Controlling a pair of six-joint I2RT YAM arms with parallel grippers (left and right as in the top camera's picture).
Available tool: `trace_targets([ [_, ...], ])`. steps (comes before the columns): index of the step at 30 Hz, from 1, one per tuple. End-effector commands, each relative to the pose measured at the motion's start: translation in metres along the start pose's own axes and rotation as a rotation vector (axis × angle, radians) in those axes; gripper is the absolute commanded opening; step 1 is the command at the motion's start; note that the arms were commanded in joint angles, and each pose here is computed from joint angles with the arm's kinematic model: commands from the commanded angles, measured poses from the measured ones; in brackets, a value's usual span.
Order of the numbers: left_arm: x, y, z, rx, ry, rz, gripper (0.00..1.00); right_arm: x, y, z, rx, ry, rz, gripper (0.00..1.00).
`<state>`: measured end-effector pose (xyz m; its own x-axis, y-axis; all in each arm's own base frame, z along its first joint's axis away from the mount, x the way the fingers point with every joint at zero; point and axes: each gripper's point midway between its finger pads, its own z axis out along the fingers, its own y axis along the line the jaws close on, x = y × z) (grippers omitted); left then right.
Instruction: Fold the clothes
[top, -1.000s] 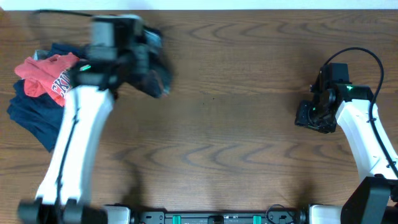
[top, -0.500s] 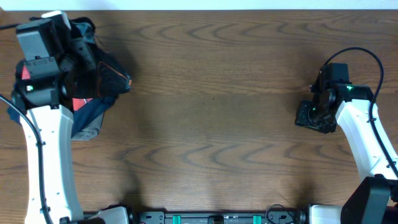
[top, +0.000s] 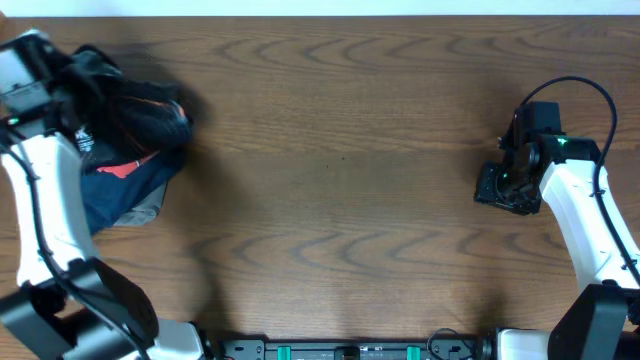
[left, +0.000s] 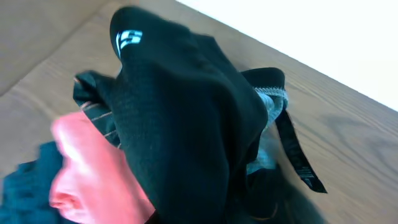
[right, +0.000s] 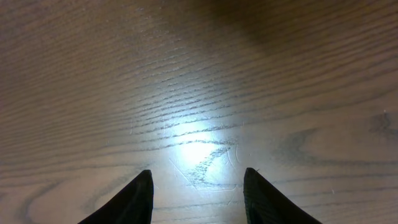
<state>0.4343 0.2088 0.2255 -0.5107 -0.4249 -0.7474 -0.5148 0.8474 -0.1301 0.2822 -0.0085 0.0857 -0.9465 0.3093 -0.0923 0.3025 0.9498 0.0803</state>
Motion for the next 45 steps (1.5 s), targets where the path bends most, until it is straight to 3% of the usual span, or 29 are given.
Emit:
trace_targets([
  [1,-0.002,0.044,0.023,-0.079,0.003,-0.149,0.08,-0.003,0.000,-0.006,-0.007,-0.019,-0.011,0.45],
  [2,0.005,0.054,0.032,-0.095,0.021,-0.185,0.15,-0.002,0.000,-0.006,-0.006,-0.018,-0.011,0.45],
  [6,0.029,0.072,0.060,-0.112,0.098,-0.219,0.68,0.000,0.000,-0.006,-0.004,-0.008,-0.010,0.46],
  [8,0.033,0.077,0.063,-0.111,0.110,-0.229,0.79,0.002,-0.001,-0.006,-0.002,-0.001,-0.010,0.45],
  [12,0.015,0.078,0.051,-0.061,0.057,-0.247,0.88,0.003,-0.001,-0.006,0.001,0.006,-0.010,0.46],
  [18,-0.033,0.073,-0.007,-0.039,-0.100,-0.236,0.97,-0.001,0.000,-0.006,-0.005,-0.014,-0.011,0.50],
  [22,-0.050,0.038,-0.042,0.075,-0.155,-0.202,0.98,-0.007,0.001,-0.007,-0.010,-0.035,-0.013,0.72],
  [24,-0.046,0.011,-0.049,0.140,-0.135,-0.174,0.98,-0.011,0.003,-0.007,-0.018,-0.051,-0.014,0.87],
  [26,-0.034,-0.015,-0.048,0.181,-0.089,-0.145,0.98,-0.017,0.012,-0.007,-0.064,-0.076,-0.050,0.96],
  [31,0.030,-0.102,-0.040,0.299,0.117,0.018,0.98,-0.038,0.054,-0.017,-0.285,-0.167,-0.171,0.99],
  [35,0.110,-0.156,-0.044,0.351,0.373,0.157,0.98,-0.044,0.060,-0.020,-0.317,-0.195,-0.183,0.99],
  [39,0.206,-0.152,-0.070,0.245,0.741,0.282,0.98,-0.019,0.053,-0.014,-0.296,-0.086,-0.187,0.99],
  [45,0.261,-0.118,-0.118,0.087,1.034,0.392,0.98,0.026,0.039,-0.011,-0.250,0.102,-0.148,0.99],
])
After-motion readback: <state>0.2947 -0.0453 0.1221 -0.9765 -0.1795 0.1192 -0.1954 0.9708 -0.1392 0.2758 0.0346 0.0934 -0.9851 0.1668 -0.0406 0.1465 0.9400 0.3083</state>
